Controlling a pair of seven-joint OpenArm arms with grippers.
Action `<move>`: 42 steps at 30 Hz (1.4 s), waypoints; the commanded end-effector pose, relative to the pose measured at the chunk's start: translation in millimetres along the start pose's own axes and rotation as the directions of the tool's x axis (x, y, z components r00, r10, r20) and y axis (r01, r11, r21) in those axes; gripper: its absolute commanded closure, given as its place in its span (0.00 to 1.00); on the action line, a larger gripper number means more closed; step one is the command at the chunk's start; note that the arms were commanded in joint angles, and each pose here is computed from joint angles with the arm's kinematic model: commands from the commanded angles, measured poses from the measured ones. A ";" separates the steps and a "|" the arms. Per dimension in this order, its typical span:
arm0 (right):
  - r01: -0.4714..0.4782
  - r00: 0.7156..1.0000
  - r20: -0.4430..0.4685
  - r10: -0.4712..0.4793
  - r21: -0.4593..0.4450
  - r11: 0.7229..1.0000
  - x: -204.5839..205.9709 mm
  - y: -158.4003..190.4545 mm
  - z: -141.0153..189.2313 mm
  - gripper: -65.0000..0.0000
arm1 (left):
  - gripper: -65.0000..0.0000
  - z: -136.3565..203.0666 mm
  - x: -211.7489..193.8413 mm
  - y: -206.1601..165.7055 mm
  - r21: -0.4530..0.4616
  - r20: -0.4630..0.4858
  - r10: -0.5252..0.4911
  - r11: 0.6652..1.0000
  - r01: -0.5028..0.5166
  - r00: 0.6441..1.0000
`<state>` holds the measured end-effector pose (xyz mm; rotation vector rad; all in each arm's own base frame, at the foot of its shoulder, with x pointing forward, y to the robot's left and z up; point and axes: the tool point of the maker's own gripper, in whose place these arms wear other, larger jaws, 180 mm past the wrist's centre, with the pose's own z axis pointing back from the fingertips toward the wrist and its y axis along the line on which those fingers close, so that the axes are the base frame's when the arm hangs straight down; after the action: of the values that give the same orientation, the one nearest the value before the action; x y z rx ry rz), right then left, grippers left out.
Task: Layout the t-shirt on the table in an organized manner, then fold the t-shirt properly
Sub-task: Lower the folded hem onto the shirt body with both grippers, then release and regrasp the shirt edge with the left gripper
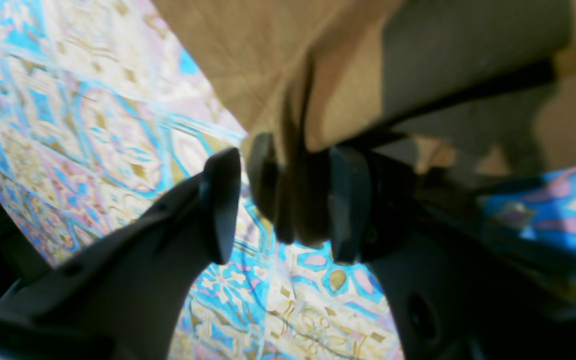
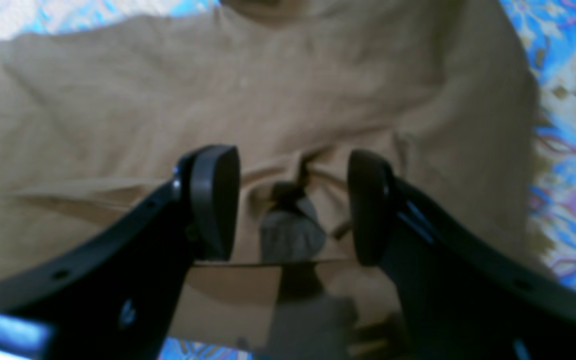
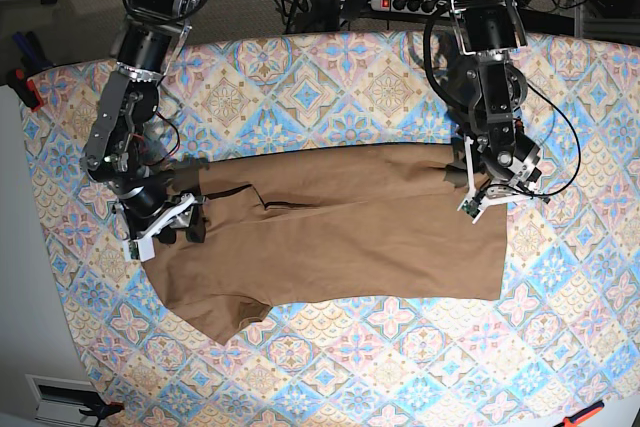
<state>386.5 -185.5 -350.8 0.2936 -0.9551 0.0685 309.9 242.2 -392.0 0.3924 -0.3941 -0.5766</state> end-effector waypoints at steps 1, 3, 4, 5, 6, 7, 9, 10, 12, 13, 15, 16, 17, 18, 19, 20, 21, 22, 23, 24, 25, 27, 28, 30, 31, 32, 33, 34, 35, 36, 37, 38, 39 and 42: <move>-0.017 0.992 0.127 0.019 -0.012 1.000 42.0 -6.4 10.7 0.49 | 0.57 12.6 14.2 19.8 0.056 0.059 0.034 0.998 -0.038 0.998; 0.008 0.985 0.174 0.003 -0.062 0.998 53.0 -24.6 25.3 0.49 | 0.57 23.8 27.9 24.2 0.056 0.163 0.118 0.990 -0.129 0.980; 0.018 0.981 0.194 -0.002 -0.083 0.996 57.3 -32.1 31.9 0.49 | 0.57 28.1 30.4 29.1 0.061 0.201 0.155 0.983 -0.171 0.967; 0.024 0.976 0.216 -0.002 -0.103 0.994 62.7 -38.4 39.0 0.49 | 0.57 31.7 33.6 31.8 0.060 0.241 0.191 0.975 -0.212 0.951; 0.032 0.974 0.228 -0.003 -0.121 0.992 65.0 -44.1 44.9 0.49 | 0.57 34.5 35.8 33.3 0.057 0.275 0.226 0.966 -0.250 0.935; 0.045 0.973 0.229 -0.013 -0.138 0.989 61.4 -50.6 50.2 0.49 | 0.57 35.9 37.5 34.6 0.053 0.303 0.251 0.959 -0.279 0.919; 0.075 0.975 0.220 -0.036 -0.169 0.983 48.0 -63.2 59.1 0.49 | 0.57 38.3 41.3 33.1 0.040 0.348 0.283 0.948 -0.316 0.894; 0.086 0.974 0.220 -0.044 -0.184 0.979 43.7 -68.6 63.5 0.49 | 0.57 37.5 39.4 29.2 0.033 0.354 0.286 0.948 -0.318 0.890; 0.111 0.973 0.221 -0.063 -0.209 0.972 36.2 -78.9 70.9 0.49 | 0.57 35.5 34.3 19.1 0.016 0.361 0.285 0.950 -0.312 0.888; 0.120 0.974 0.216 -0.071 -0.219 0.968 30.8 -82.6 73.8 0.49 | 0.57 35.0 32.4 14.7 0.009 0.369 0.283 0.951 -0.308 0.885; 0.125 0.977 0.198 -0.080 -0.228 0.966 19.2 -85.3 76.7 0.49 | 0.57 34.5 29.8 7.7 -0.002 0.381 0.281 0.953 -0.304 0.881; 0.126 0.979 0.186 -0.083 -0.229 0.965 12.5 -85.3 77.6 0.49 | 0.57 33.8 26.6 3.6 -0.008 0.381 0.281 0.954 -0.301 0.881; 0.126 0.981 0.176 -0.086 -0.231 0.965 7.5 -85.4 78.3 0.49 | 0.57 33.5 24.2 1.4 -0.010 0.378 0.280 0.954 -0.299 0.882; 0.131 0.981 0.170 -0.093 -0.229 0.965 3.4 -84.6 77.7 0.49 | 0.57 32.9 22.0 -0.5 -0.012 0.373 0.280 0.955 -0.297 0.885; 0.134 0.982 0.163 -0.098 -0.228 0.964 -0.2 -84.7 77.7 0.49 | 0.57 32.9 22.0 -0.5 -0.012 0.373 0.280 0.955 -0.297 0.885; 0.135 0.982 0.161 -0.100 -0.226 0.965 -1.6 -84.1 77.2 0.49 | 0.57 32.1 19.0 -1.7 -0.013 0.366 0.282 0.954 -0.298 0.887; 0.136 0.982 0.159 -0.101 -0.225 0.965 -2.5 -83.3 76.7 0.49 | 0.57 31.7 17.4 -3.1 -0.015 0.363 0.282 0.955 -0.297 0.888; 0.140 0.982 0.153 -0.108 -0.223 0.965 -6.2 -82.9 76.1 0.49 | 0.57 31.4 16.3 -4.1 -0.016 0.360 0.282 0.955 -0.297 0.889; 0.156 0.981 0.147 -0.126 -0.212 0.965 -11.7 -79.2 72.1 0.49 | 0.57 31.4 15.8 -3.8 -0.015 0.359 0.283 0.955 -0.298 0.889; 0.170 0.980 0.141 -0.143 -0.204 0.964 -16.1 -76.7 68.5 0.49 | 0.57 31.4 15.8 -3.8 -0.015 0.359 0.283 0.955 -0.298 0.889; 0.177 0.979 0.140 -0.150 -0.203 0.963 -17.7 -77.4 67.1 0.49 | 0.57 31.1 14.7 -4.7 -0.016 0.357 0.283 0.955 -0.297 0.890; 0.194 0.977 0.124 -0.172 -0.195 0.961 -25.4 -77.2 62.4 0.49 | 0.57 31.4 13.5 -4.3 -0.013 0.355 0.280 0.955 -0.295 0.892; 0.206 0.976 0.111 -0.187 -0.192 0.960 -31.6 -77.4 59.8 0.49 | 0.57 33.7 14.5 -2.2 -0.006 0.361 0.277 0.955 -0.295 0.890; 0.227 0.973 0.089 -0.213 -0.187 0.956 -42.4 -77.6 55.3 0.49 | 0.57 36.7 13.8 -1.4 0.001 0.365 0.274 0.956 -0.295 0.890; 0.236 0.971 0.084 -0.224 -0.184 0.954 -46.4 -77.8 53.5 0.49 | 0.57 38.1 13.0 -1.0 0.005 0.366 0.272 0.956 -0.294 0.890; 0.245 0.969 0.084 -0.233 -0.182 0.952 -49.4 -78.1 51.8 0.49 | 0.57 37.8 11.9 -1.9 0.004 0.363 0.272 0.956 -0.293 0.891; 0.254 0.966 0.092 -0.241 -0.180 0.950 -51.1 -78.2 50.1 0.49 | 0.57 38.9 12.2 -0.4 0.009 0.366 0.269 0.956 -0.292 0.891; 0.261 0.964 0.099 -0.247 -0.178 0.949 -52.3 -78.8 48.9 0.49 | 0.57 40.1 12.7 0.7 0.012 0.369 0.268 0.956 -0.292 0.890; 0.269 0.962 0.103 -0.254 -0.177 0.947 -54.1 -79.2 47.6 0.49 | 0.57 40.5 12.6 1.5 0.015 0.369 0.266 0.956 -0.292 0.890; 0.277 0.960 0.103 -0.262 -0.175 0.945 -57.0 -79.5 46.2 0.49 | 0.57 40.7 12.2 1.4 0.015 0.369 0.265 0.957 -0.291 0.891; 0.288 0.957 0.098 -0.274 -0.173 0.942 -61.6 -79.5 44.2 0.49 | 0.57 40.7 12.2 1.4 0.015 0.369 0.265 0.957 -0.291 0.891; 0.296 0.955 0.089 -0.284 -0.172 0.940 -66.1 -79.3 42.6 0.49 | 0.57 40.7 12.0 1.8 0.016 0.369 0.264 0.957 -0.291 0.891; 0.306 0.952 0.078 -0.297 -0.170 0.937 -71.5 -78.9 40.8 0.49 | 0.57 40.5 11.5 1.4 0.016 0.367 0.264 0.957 -0.290 0.892; 0.326 0.946 0.055 -0.321 -0.165 0.931 -82.2 -77.6 36.8 0.49 | 0.58 40.5 11.5 1.4 0.016 0.367 0.264 0.957 -0.290 0.892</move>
<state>320.6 -261.5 -418.5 0.2964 -0.9228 -0.3326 292.3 226.1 -367.3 0.2750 -0.7662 -0.3534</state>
